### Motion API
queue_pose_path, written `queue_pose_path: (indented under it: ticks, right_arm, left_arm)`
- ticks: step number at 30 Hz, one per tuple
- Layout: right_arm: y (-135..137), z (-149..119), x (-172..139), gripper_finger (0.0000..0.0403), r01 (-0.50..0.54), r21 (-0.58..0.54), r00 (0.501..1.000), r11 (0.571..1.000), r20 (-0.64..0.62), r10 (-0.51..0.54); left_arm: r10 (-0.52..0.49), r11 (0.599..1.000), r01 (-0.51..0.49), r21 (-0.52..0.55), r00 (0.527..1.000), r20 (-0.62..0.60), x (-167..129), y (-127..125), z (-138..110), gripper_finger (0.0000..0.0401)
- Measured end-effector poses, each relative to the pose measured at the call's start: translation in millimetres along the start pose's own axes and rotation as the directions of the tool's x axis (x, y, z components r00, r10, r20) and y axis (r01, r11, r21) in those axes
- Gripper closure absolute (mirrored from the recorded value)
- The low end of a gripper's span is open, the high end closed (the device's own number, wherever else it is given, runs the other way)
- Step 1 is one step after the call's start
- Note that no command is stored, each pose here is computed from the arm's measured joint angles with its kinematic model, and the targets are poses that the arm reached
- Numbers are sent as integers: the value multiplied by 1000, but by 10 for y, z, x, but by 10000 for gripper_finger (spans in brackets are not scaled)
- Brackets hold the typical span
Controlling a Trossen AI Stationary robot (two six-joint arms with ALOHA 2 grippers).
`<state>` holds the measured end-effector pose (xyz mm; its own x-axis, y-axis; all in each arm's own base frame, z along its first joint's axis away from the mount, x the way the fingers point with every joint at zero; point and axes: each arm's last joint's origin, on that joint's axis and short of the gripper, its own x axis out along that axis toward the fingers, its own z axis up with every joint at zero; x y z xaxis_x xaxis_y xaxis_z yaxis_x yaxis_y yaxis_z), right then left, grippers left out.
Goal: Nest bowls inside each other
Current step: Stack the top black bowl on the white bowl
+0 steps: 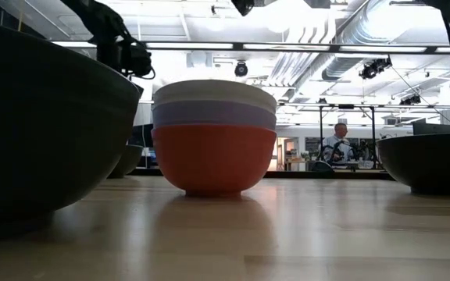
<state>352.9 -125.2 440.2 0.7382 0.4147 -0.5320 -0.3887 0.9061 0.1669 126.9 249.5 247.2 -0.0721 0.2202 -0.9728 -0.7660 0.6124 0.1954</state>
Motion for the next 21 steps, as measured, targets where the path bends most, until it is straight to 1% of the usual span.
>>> queue_pose_path:
  ticks: [2,5,9,13,17,21]
  right_arm:
    - [37,15,-28,274,-44,-34,999,998,24,45]
    - [122,46,-83,274,-97,-77,993,992,54,101]
    - [196,78,-156,274,-95,-99,992,991,72,103]
    - [242,94,-168,274,-100,-109,991,989,76,109]
    - [311,104,-147,274,-119,-112,990,987,67,126]
    - [375,91,-104,274,-147,-105,988,984,40,152]
  left_arm:
    - [4,1000,-4,-20,1000,9,0,11,8,243]
    - [37,995,-34,-92,999,30,8,17,41,244]
    - [87,985,-86,-151,996,-5,100,-38,96,244]
    - [129,980,-140,-138,988,-82,259,-102,140,244]
    - [130,976,-151,-158,983,-133,413,-106,177,245]
    - [133,975,-158,-159,979,-154,481,-92,189,245]
